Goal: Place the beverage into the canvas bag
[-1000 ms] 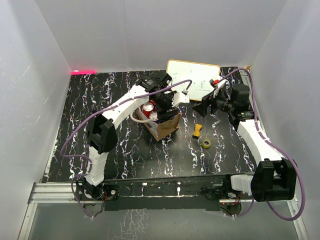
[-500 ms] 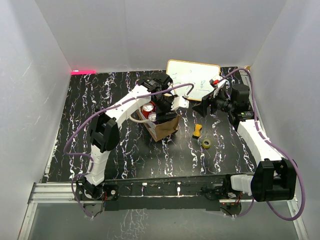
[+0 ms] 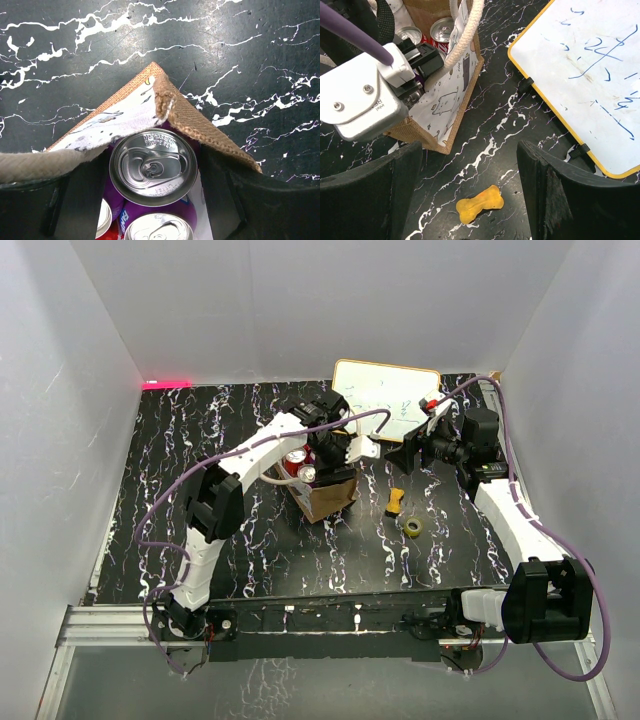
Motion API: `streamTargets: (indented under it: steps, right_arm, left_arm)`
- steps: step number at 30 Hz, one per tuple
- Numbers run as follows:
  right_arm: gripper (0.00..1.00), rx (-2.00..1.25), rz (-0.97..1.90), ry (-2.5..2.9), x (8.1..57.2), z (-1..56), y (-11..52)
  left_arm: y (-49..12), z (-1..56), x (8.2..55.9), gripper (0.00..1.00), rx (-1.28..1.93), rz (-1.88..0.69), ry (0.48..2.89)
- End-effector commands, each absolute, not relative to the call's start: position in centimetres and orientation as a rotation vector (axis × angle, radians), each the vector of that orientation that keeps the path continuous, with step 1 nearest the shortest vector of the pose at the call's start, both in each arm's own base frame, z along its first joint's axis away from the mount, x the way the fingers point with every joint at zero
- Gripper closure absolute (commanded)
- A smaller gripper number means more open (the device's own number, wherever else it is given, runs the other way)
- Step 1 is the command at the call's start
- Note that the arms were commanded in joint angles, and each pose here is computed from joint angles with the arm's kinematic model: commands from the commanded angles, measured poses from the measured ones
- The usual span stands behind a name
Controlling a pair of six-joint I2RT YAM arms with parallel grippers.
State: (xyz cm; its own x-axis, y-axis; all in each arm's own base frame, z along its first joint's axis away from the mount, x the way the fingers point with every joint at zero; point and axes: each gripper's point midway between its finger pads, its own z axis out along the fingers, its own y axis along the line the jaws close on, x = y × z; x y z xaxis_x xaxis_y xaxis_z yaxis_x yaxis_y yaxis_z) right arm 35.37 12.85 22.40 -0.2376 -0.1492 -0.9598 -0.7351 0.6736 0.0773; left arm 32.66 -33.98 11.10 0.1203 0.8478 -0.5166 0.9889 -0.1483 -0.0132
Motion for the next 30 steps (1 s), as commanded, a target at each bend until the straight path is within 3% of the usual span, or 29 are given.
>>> streamTargets:
  steps: [1, 20, 26, 30]
  right_arm:
    - [0.21, -0.726, 0.623, 1.71, 35.8, 23.3, 12.7]
    - [0.21, -0.725, 0.637, 1.705, 35.7, 23.4, 12.9]
    - [0.21, -0.725, 0.632, 1.702, 35.6, 23.5, 12.8]
    - [0.21, -0.726, 0.633, 1.701, 35.6, 23.6, 12.9]
  left_arm:
    - [-33.3, 10.8, 30.0, 0.63, 2.035, -0.689, 1.923]
    - [-33.5, 12.7, 30.3, 0.38, 1.893, -0.655, 1.983]
    - [-33.6, 14.1, 30.7, 0.25, 1.859, -0.63, 1.953]
    - [-34.0, 15.2, 30.7, 0.23, 1.838, -0.641, 1.933]
